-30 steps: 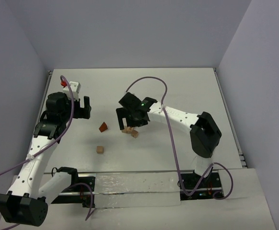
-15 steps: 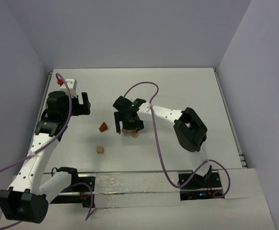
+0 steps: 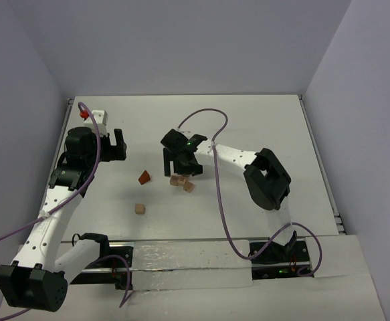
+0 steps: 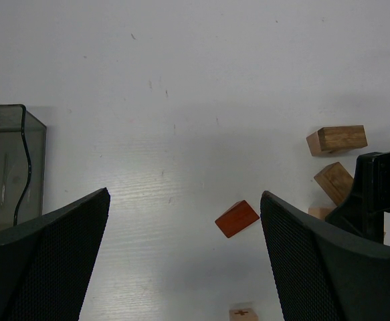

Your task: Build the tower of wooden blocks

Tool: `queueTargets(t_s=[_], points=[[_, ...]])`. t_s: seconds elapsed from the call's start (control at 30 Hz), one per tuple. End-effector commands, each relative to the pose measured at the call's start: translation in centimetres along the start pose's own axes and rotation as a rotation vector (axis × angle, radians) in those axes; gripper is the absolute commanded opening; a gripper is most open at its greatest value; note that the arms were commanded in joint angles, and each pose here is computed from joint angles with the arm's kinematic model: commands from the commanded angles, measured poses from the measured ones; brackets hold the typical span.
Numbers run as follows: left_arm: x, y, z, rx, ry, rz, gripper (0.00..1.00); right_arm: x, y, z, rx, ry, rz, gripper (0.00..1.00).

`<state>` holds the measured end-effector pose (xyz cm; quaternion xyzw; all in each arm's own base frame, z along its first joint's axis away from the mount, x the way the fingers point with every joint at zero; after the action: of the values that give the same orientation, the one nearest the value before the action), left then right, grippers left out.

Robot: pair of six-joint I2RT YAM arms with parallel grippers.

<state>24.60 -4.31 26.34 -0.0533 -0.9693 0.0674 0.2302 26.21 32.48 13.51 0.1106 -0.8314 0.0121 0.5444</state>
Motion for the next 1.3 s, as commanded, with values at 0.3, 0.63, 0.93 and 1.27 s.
queueTargets(t_s=[0.3, 0.63, 0.93, 1.27], points=[[0.1, -0.6, -2.1, 0.002, -0.069, 0.043, 0.99, -0.8, 0.6, 1.8, -0.057, -0.02, -0.027, 1.0], [0.2, -0.6, -1.8, 0.002, -0.064, 0.056, 0.99, 0.7, 2.2, 2.2, -0.057, -0.028, -0.082, 1.0], [0.2, -0.7, -1.8, 0.0, -0.064, 0.062, 0.99, 0.7, 2.2, 1.3, -0.065, -0.057, -0.047, 1.0], [0.2, -0.7, -1.8, -0.005, -0.06, 0.062, 0.99, -1.0, 1.8, -0.2, -0.087, -0.059, 0.027, 0.99]])
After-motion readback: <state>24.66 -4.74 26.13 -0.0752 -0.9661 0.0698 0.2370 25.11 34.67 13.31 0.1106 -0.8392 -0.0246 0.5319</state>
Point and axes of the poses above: each gripper's point midway between its finger pads, its own x axis back along the fingers, its own y axis along the line the jaws close on, z = x × y, the point moved 8 cm from there along x, back along the fingers, and after that the axes turned 6 degrees about x, right-handed, at the moved point
